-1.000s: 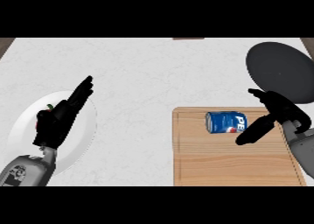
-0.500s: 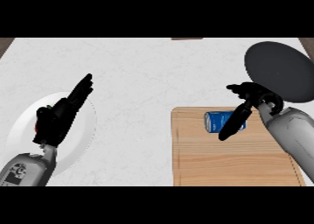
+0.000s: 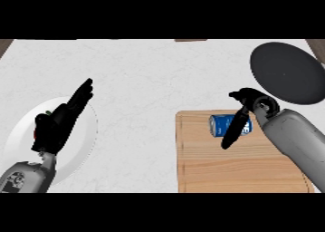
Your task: Pick the can from the cutting board and place it in the pan
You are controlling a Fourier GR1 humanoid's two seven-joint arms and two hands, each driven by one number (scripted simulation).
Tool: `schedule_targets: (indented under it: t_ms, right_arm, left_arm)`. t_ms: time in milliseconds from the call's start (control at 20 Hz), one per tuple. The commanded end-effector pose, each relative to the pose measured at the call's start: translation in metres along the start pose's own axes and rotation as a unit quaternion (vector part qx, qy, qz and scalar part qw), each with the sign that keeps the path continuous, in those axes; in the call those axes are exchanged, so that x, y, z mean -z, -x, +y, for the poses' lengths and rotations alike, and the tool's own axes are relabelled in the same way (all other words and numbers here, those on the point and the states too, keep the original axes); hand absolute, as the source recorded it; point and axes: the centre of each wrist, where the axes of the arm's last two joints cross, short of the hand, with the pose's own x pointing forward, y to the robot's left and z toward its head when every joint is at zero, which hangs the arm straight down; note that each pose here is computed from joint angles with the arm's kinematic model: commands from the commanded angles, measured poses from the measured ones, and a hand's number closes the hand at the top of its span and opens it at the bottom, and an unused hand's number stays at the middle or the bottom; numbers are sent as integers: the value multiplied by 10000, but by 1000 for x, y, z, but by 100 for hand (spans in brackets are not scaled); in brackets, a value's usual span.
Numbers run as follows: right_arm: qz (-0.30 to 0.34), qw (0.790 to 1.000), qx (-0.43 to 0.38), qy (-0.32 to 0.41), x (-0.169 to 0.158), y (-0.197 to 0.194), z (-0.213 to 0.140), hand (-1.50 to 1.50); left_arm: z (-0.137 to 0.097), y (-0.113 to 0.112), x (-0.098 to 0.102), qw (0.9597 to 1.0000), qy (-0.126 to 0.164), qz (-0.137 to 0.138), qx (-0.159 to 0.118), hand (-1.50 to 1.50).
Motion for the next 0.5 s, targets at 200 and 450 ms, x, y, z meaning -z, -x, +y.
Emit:
schedule_targets:
  t_ms: [200,450]
  right_arm:
    - [1088,9935,-338,8,-2,-19,10,-150]
    - [1084,9932,-415,-48,7,-7,24,-150]
  left_arm:
    - [-5,-9,5,10000,-35,7,14,0]
    - [-4,5,-4,10000,-49,28,-18,0]
